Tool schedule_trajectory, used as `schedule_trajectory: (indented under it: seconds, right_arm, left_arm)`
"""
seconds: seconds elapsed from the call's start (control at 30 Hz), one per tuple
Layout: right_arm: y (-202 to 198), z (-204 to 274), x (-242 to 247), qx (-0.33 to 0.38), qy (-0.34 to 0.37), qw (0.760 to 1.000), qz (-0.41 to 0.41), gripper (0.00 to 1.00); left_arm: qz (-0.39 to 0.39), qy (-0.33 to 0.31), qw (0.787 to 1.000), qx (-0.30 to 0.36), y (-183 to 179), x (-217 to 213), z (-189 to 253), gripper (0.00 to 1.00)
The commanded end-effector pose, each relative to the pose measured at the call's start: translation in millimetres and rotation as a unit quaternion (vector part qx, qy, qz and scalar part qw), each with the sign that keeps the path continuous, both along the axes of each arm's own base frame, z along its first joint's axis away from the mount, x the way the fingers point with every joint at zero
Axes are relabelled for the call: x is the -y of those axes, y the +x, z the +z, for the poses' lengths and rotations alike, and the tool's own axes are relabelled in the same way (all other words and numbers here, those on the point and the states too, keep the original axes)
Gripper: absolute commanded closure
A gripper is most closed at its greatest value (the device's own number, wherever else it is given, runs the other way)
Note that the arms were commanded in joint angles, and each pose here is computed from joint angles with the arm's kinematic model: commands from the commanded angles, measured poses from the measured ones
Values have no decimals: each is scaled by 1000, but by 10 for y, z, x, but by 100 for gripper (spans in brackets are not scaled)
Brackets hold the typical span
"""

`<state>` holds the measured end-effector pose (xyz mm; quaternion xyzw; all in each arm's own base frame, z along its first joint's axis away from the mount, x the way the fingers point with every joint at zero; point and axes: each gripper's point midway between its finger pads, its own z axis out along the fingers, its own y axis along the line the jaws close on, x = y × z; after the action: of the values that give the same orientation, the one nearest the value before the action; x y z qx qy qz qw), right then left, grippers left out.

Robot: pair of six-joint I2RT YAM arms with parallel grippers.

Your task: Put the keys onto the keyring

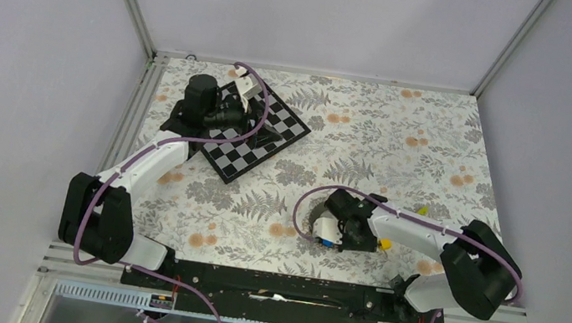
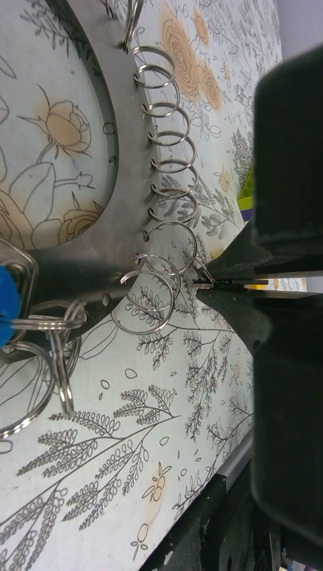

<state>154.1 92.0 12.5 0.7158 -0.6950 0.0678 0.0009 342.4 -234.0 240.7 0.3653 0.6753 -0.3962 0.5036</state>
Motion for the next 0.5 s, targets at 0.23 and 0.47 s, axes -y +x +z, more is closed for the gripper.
schedule_trajectory:
  seconds: [0.23, 0.47]
  right_arm:
    - [-158, -72, 197, -49, -24, 998, -27, 86]
    - [-182, -118, 288, -49, -33, 998, -35, 74]
  left_arm:
    - [-1, 0, 999, 45, 7, -20, 171, 17]
    - [3, 1, 998, 55, -4, -36, 215, 17]
